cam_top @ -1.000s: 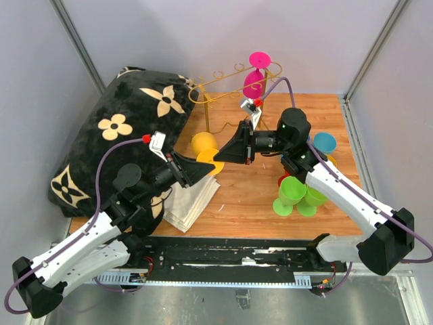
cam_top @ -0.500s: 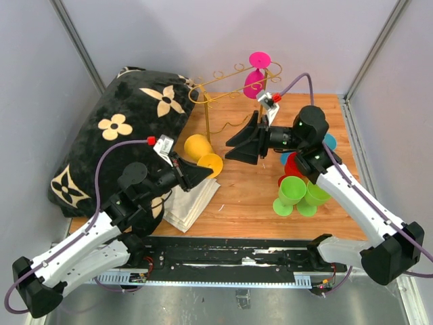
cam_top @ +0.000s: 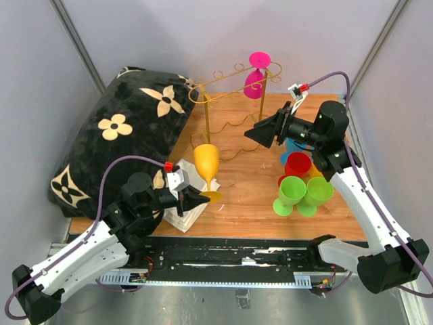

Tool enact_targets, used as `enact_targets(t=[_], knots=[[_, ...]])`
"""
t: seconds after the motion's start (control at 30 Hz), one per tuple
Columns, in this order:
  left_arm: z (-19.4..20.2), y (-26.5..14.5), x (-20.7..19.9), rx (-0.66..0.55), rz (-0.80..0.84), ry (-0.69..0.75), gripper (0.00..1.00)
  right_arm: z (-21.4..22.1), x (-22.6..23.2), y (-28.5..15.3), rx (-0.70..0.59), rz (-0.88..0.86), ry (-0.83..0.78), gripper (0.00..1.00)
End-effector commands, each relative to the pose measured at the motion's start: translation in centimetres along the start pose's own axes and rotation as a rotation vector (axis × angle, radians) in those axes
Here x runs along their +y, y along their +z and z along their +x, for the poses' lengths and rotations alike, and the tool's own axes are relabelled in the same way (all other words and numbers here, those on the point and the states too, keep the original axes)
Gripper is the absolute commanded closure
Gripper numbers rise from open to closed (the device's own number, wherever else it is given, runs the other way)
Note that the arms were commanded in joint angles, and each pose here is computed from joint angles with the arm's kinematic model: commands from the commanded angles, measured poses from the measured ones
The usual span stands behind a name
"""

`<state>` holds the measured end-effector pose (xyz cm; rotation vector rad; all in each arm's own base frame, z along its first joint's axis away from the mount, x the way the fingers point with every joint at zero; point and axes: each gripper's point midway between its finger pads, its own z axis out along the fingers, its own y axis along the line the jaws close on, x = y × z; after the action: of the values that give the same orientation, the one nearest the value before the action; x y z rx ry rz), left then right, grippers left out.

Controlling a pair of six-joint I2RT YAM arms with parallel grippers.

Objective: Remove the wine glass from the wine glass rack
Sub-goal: Place the wine glass at the center of the board.

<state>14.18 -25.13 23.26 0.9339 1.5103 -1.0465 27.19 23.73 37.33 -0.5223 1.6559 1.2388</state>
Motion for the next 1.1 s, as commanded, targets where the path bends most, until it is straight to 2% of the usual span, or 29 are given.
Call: enact_targets(t=[0.0, 0.17, 0.4, 0.53, 0.7, 1.07], knots=[[0.4, 0.0, -2.0, 0.007, 0.181, 0.252, 0.99, 0.1, 0.3, -0.3, 0.037, -0.039, 0.007, 0.25], [1.4, 0.7, -3.4, 0.057, 0.351, 0.344, 1.00, 1.8, 1.8, -0.2, 0.140, -0.186, 0.039, 0.23], [1.2, 1.1, -5.5, 0.036, 0.534, 0.333, 0.99, 3.1, 1.3, -0.2, 0.198, -0.183, 0.077, 0.22], [0.4, 0.8, -5.8, 0.005, 0.541, 0.384, 1.00, 4.6, 0.4, -0.4, 0.283, -0.149, 0.129, 0.23], [-0.4, 0.6, -5.9, -0.018, 0.535, 0.412, 1.00, 5.3, 1.1, -0.6, 0.342, -0.196, 0.204, 0.28], [-1.0, 0.8, -5.3, -0.026, 0.488, 0.432, 0.99, 7.4, 4.7, -1.1, 0.475, -0.388, 0.267, 0.40]])
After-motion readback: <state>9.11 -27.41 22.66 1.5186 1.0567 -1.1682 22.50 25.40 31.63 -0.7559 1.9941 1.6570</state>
